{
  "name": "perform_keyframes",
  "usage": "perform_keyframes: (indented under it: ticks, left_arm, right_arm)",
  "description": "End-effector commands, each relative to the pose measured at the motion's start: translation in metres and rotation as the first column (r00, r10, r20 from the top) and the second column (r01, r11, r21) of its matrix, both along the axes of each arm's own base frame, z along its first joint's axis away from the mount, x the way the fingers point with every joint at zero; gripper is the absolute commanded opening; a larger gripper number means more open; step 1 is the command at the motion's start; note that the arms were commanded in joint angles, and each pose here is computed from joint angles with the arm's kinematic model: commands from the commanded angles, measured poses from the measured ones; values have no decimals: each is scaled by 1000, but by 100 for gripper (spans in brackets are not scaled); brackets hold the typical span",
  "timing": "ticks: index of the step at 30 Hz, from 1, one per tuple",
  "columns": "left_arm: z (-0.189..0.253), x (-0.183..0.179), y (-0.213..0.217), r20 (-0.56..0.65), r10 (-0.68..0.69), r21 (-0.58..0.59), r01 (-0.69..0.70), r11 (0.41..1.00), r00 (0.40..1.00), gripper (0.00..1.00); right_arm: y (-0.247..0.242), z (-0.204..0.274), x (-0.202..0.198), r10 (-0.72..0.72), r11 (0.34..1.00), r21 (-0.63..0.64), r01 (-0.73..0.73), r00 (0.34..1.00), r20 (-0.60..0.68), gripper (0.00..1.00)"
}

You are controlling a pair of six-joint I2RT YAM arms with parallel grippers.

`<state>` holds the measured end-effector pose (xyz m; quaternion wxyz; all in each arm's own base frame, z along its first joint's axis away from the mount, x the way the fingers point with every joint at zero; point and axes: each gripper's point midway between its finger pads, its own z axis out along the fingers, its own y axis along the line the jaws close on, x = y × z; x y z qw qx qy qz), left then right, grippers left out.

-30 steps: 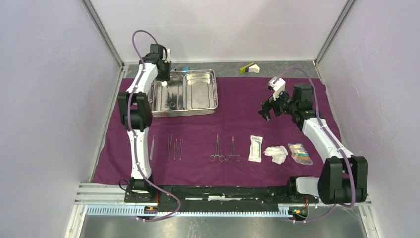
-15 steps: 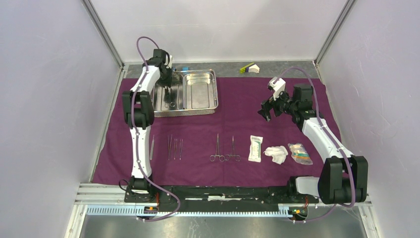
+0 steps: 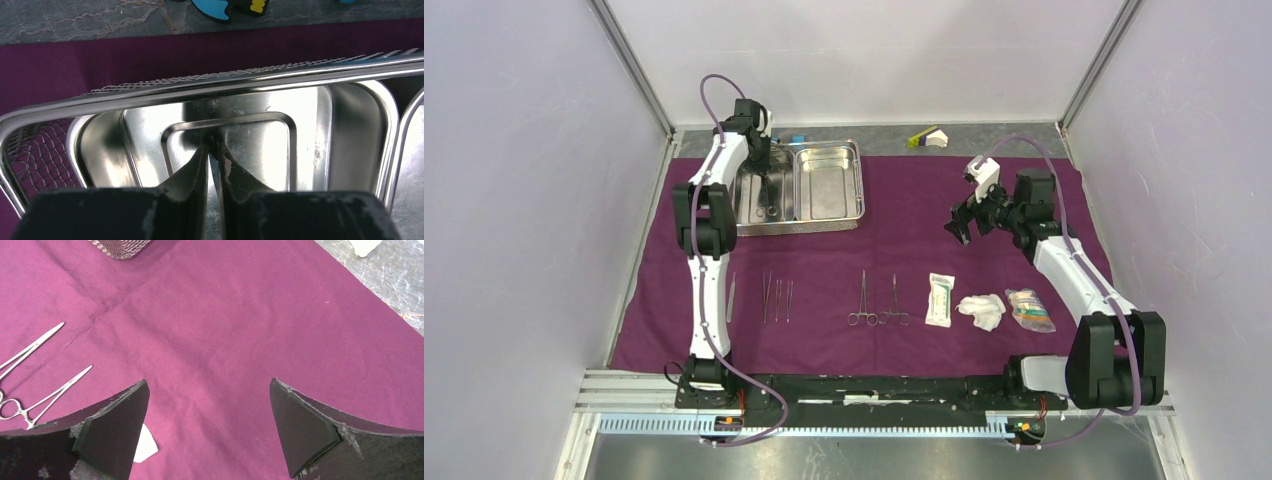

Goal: Open and lay out the surgical kit
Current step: Pick up the medical item from the container.

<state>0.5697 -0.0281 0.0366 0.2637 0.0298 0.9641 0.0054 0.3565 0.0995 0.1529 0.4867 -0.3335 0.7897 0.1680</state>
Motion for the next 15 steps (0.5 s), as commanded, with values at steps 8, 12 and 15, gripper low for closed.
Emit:
perform_keyframes:
  ticks: [8, 12, 15]
  left_arm:
    - [25, 14, 3, 62, 26, -25, -25, 999, 998, 2]
    - [45, 19, 3, 106, 20, -25, -17, 1000, 994, 2]
    - [62, 22, 1, 142, 14, -33, -10, 999, 990, 2]
  right_arm:
    - [1, 4, 3, 6, 1000, 15, -7, 1000, 18, 97]
    - [1, 4, 3, 8, 1000, 17, -9, 1000, 17, 97]
    - [1, 2, 3, 8, 1000, 17, -8, 1000, 12, 97]
